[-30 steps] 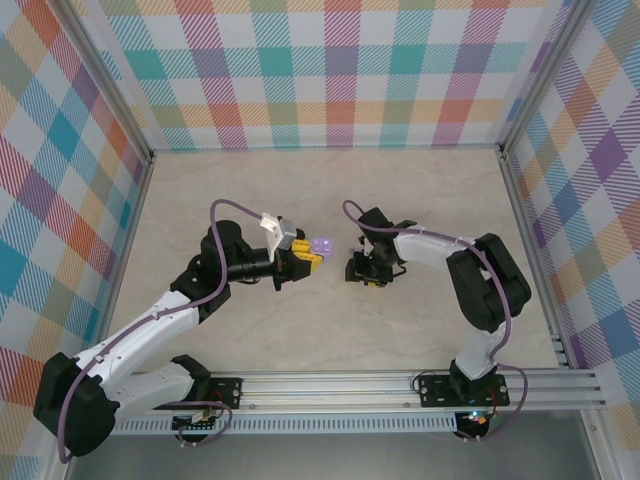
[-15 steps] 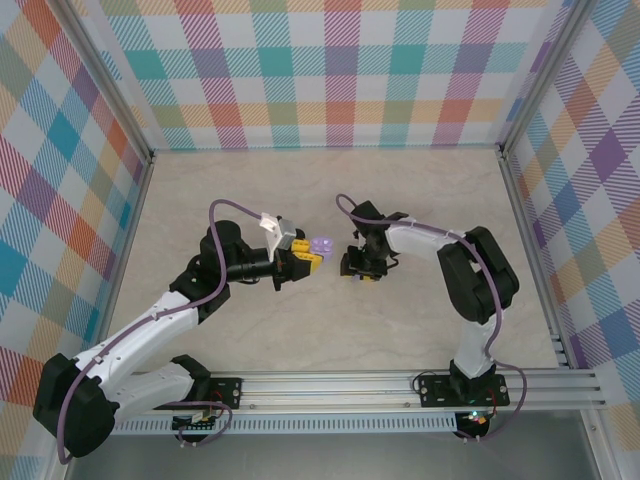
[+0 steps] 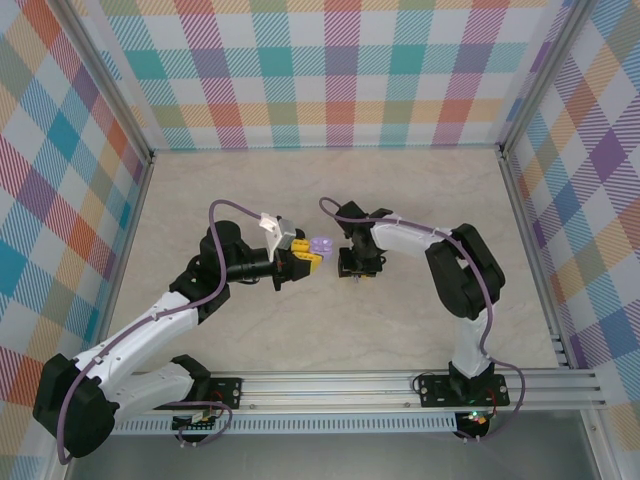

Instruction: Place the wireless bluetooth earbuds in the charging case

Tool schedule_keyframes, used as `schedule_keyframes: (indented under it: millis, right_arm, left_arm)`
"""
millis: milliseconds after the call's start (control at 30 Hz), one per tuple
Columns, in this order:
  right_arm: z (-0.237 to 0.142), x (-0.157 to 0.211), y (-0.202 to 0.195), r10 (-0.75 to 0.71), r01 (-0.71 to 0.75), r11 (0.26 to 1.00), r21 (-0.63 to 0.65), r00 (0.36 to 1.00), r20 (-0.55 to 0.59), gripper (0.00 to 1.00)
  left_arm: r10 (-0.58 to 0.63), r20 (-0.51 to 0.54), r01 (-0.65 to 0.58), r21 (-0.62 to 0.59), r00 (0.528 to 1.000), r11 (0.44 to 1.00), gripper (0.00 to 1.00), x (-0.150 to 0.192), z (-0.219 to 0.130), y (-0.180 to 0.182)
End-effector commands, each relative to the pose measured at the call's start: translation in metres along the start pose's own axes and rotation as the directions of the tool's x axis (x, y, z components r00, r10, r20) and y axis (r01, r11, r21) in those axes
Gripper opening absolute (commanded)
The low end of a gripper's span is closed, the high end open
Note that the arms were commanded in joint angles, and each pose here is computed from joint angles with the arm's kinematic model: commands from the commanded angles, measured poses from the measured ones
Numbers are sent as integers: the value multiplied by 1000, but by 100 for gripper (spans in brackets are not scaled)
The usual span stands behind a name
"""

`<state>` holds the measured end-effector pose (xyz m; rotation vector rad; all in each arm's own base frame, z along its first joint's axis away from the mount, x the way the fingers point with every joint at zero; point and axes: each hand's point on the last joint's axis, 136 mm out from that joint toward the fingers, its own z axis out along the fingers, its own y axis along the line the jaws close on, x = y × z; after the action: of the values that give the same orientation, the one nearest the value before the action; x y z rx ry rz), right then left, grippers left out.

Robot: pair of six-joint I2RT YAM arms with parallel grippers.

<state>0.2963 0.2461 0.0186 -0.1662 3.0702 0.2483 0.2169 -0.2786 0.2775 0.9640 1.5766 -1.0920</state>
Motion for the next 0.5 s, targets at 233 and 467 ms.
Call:
schedule_keyframes:
  millis: [233, 467]
  right_arm:
    - [5, -4, -15, -43, 42, 991, 124, 999, -2, 38]
    - [8, -5, -15, -30, 29, 991, 130, 1000, -2, 36]
  left_arm:
    - [35, 41, -35, 8, 999, 999, 22, -10, -4, -7]
    - [33, 42, -34, 8, 999, 999, 22, -9, -5, -8]
